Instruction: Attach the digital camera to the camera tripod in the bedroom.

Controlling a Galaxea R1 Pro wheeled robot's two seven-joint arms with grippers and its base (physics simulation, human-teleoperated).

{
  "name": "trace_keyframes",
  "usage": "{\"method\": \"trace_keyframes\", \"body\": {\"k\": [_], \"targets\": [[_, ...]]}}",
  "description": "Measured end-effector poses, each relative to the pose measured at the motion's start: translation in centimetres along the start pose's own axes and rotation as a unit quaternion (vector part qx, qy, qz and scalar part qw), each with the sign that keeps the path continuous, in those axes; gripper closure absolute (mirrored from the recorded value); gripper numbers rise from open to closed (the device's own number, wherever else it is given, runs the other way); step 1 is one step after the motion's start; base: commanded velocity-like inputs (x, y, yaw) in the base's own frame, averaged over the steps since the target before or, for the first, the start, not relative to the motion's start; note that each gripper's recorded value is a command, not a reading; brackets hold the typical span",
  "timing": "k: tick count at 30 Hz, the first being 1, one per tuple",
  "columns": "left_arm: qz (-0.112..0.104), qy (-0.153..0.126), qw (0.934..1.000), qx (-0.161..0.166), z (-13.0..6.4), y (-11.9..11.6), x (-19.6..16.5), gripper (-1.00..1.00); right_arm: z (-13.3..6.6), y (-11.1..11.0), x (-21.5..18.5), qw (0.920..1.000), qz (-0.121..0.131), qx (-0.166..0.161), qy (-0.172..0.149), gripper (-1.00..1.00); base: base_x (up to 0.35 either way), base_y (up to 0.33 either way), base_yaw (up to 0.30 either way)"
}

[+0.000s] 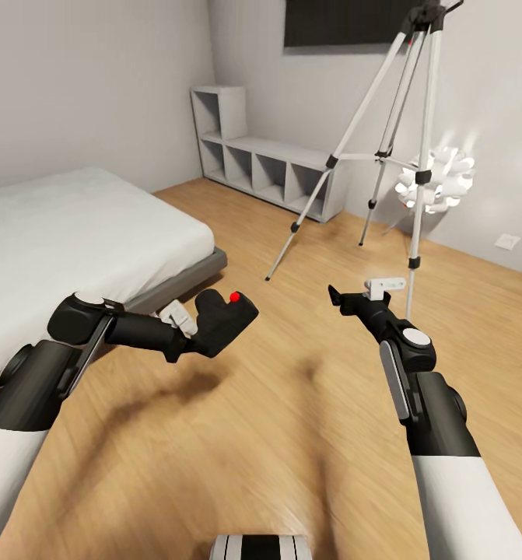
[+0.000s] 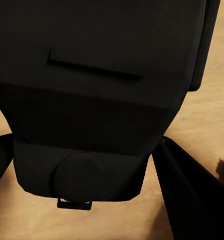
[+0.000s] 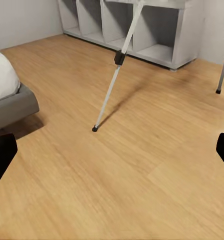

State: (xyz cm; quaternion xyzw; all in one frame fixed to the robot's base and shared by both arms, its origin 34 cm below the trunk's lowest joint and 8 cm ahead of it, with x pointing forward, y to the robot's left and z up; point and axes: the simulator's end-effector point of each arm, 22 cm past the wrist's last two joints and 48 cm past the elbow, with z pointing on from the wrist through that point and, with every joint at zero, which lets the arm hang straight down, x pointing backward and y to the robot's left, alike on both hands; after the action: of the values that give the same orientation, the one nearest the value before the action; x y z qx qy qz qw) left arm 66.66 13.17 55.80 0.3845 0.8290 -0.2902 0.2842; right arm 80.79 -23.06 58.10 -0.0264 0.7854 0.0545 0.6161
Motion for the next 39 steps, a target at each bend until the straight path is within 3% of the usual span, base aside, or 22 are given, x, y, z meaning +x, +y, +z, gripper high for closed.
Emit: {"method": "trace_keyframes", "body": {"k": [25,39], "targets": [[0.038,-0.027,0.9987,-0.022,-4.1,-2.6,-3.9,1.00,-2.9,0.6,-7.0,0.9987,-0.006,-0.002,-0.050,-1.00,0.000,0.000,0.000],[0.066,-0.033,0.9970,-0.022,-5.4,-5.2,-5.7,1.00,-4.9,0.9,-10.8,0.9969,-0.010,-0.003,-0.078,-1.00,0.000,0.000,0.000]]}}
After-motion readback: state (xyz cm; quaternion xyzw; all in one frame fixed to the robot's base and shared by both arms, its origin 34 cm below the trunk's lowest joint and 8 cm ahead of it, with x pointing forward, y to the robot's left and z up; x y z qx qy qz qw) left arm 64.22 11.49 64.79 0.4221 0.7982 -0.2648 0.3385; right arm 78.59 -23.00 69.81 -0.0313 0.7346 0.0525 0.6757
